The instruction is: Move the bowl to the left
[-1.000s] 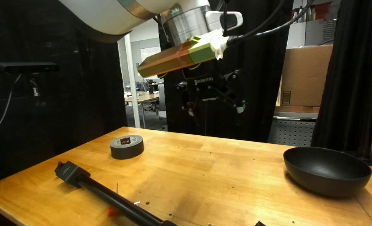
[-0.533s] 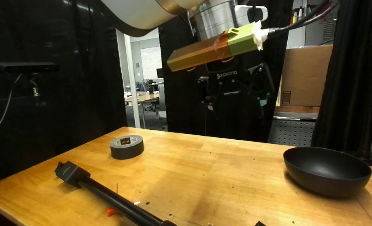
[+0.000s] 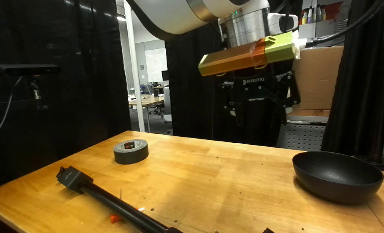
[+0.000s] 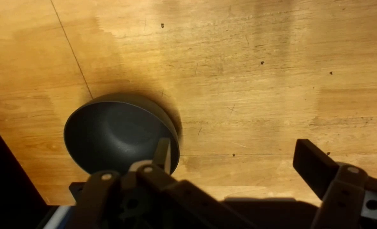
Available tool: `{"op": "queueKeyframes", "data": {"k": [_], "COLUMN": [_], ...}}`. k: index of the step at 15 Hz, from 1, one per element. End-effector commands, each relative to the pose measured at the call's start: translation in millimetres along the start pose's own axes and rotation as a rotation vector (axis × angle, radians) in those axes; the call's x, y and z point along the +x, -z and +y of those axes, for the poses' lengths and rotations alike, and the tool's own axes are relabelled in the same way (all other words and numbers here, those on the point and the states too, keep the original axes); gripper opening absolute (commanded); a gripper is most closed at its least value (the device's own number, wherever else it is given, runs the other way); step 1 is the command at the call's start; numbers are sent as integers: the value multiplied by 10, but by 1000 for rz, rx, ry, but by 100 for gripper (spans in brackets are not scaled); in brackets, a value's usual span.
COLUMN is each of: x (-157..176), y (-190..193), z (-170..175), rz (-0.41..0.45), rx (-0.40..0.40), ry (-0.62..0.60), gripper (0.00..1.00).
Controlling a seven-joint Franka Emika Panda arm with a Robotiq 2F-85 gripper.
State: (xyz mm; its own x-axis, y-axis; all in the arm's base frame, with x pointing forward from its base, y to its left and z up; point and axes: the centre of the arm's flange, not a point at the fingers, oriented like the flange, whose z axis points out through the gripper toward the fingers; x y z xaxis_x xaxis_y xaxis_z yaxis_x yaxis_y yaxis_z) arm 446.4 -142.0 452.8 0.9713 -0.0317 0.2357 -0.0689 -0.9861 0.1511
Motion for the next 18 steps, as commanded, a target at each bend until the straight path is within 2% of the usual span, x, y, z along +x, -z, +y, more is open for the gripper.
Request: {"op": "queueKeyframes", "data": {"k": [1,11,18], "x": [180,428,618], "y": [1,-185,-373], "z": [115,396,550], "rz": [9,-19,-39], "rx": [21,49,50], "ry": [2,-33,-15], "gripper": [100,100,100]}}
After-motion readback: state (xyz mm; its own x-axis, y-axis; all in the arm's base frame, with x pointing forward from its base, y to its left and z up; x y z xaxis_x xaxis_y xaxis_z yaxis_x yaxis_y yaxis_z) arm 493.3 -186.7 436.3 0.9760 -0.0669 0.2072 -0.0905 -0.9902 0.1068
